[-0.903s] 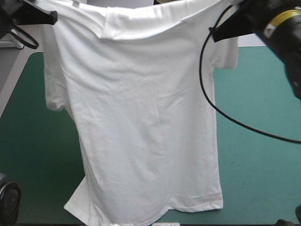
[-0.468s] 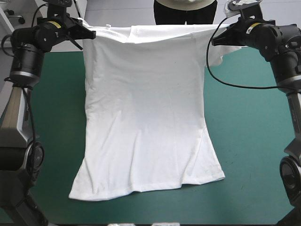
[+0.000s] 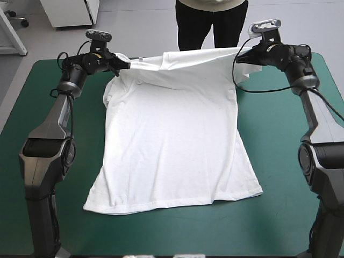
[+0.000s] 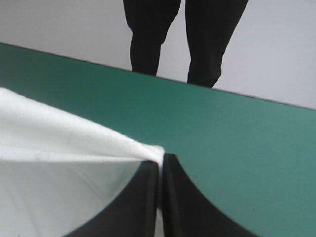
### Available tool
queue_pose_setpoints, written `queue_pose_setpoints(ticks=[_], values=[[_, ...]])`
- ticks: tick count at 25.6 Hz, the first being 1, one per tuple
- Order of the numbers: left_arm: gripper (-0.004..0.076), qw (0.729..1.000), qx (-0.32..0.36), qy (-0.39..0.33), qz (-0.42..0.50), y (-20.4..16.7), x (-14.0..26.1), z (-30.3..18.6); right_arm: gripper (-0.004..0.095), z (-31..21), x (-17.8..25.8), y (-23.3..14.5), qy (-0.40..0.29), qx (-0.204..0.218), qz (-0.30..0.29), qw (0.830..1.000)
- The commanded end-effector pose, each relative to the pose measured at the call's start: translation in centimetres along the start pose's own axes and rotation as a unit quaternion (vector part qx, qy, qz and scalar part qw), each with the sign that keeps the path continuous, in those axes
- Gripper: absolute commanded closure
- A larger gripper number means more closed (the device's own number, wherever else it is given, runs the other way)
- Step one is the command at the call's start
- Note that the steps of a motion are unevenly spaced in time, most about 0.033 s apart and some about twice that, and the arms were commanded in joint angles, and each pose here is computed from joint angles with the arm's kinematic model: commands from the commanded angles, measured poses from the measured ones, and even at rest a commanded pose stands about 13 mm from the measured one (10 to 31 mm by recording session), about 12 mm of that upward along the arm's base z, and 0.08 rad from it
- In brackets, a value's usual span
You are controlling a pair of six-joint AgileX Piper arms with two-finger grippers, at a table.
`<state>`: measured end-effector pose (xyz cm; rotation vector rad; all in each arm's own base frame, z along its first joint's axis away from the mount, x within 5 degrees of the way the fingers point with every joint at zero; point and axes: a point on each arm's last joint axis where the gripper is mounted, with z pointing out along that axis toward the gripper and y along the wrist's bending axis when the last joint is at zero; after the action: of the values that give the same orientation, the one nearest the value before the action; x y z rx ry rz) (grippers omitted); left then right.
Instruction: Fold the cloth
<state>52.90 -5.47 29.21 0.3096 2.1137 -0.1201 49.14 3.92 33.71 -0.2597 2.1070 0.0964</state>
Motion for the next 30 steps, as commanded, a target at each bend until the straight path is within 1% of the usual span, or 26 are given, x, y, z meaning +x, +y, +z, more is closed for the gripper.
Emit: queue_pose_setpoints(ticks=[1,2,3,5,6,10,11,12,13,15,16,17,21,22,23,24,30], values=[[0.0590,0.997,-0.003,-0.075,-0.022,0.0,-2.7,-1.9,0.0908,-1.1,-1.9,-0.9,-0.060,0.013,0.009,0.998],[0.0540,0.997,-0.002,-0.072,-0.024,0.0,-2.5,-1.6,0.0896,-0.5,-1.5,-0.9,-0.054,0.011,0.010,0.998],[0.0465,0.997,-0.001,-0.068,-0.028,0.0,-2.3,-1.3,0.0872,0.0,-1.2,-0.9,-0.049,0.009,0.012,0.999],[0.0381,0.997,-0.001,-0.066,-0.032,0.0,-2.1,-1.0,0.0832,0.8,-0.6,-0.9,-0.042,0.006,0.015,0.999],[0.0357,0.997,-0.001,-0.064,-0.033,0.0,-1.9,-0.9,0.0801,1.0,-0.5,-0.9,-0.039,0.006,0.016,0.999],[0.0347,0.998,0.000,-0.061,-0.033,0.0,-1.8,-0.8,0.0611,1.3,-0.2,-0.9,-0.036,0.006,0.014,0.999],[0.0347,0.998,0.001,-0.059,-0.033,0.0,-1.9,-0.9,0.0542,1.3,-0.2,-0.9,-0.036,0.007,0.011,0.999],[0.0347,0.998,0.003,-0.056,-0.033,-0.1,-1.9,-1.0,0.0450,1.2,-0.4,-0.9,-0.038,0.007,0.007,0.999],[0.0347,0.998,0.005,-0.055,-0.032,-0.1,-2.1,-1.3,0.0402,0.9,-0.6,-0.9,-0.042,0.007,0.003,0.999],[0.0347,0.998,0.009,-0.051,-0.030,-0.2,-2.5,-2.1,0.0249,0.1,-1.3,-0.9,-0.049,0.007,-0.002,0.999],[0.0347,0.998,0.011,-0.049,-0.028,-0.3,-2.7,-2.6,0.0215,-0.4,-1.7,-0.8,-0.051,0.006,-0.003,0.999],[0.0347,0.999,0.012,-0.048,-0.024,-0.4,-3.2,-3.3,0.0195,-1.2,-2.3,-0.7,-0.053,0.005,-0.006,0.999],[0.0347,0.999,0.023,-0.026,-0.008,-0.8,-4.5,-7.0,0.0216,-4.9,-4.2,-0.2,-0.049,-0.009,-0.007,0.999],[0.0347,1.000,0.027,-0.010,0.003,-1.1,-5.2,-9.3,0.0235,-7.1,-4.8,0.0,-0.043,-0.011,-0.010,0.999],[0.0347,1.000,0.028,0.003,0.006,-1.2,-5.4,-10.5,0.0243,-8.3,-5.0,0.0,-0.035,-0.009,-0.010,0.999],[0.0347,0.999,0.031,0.023,0.010,-1.5,-5.7,-12.6,0.0258,-10.8,-5.5,0.1,-0.025,-0.003,-0.005,1.000],[0.0347,0.996,-0.004,0.092,0.010,-1.9,-6.3,-21.4,0.0275,-20.0,-5.7,1.0,0.030,-0.013,0.002,0.999]])
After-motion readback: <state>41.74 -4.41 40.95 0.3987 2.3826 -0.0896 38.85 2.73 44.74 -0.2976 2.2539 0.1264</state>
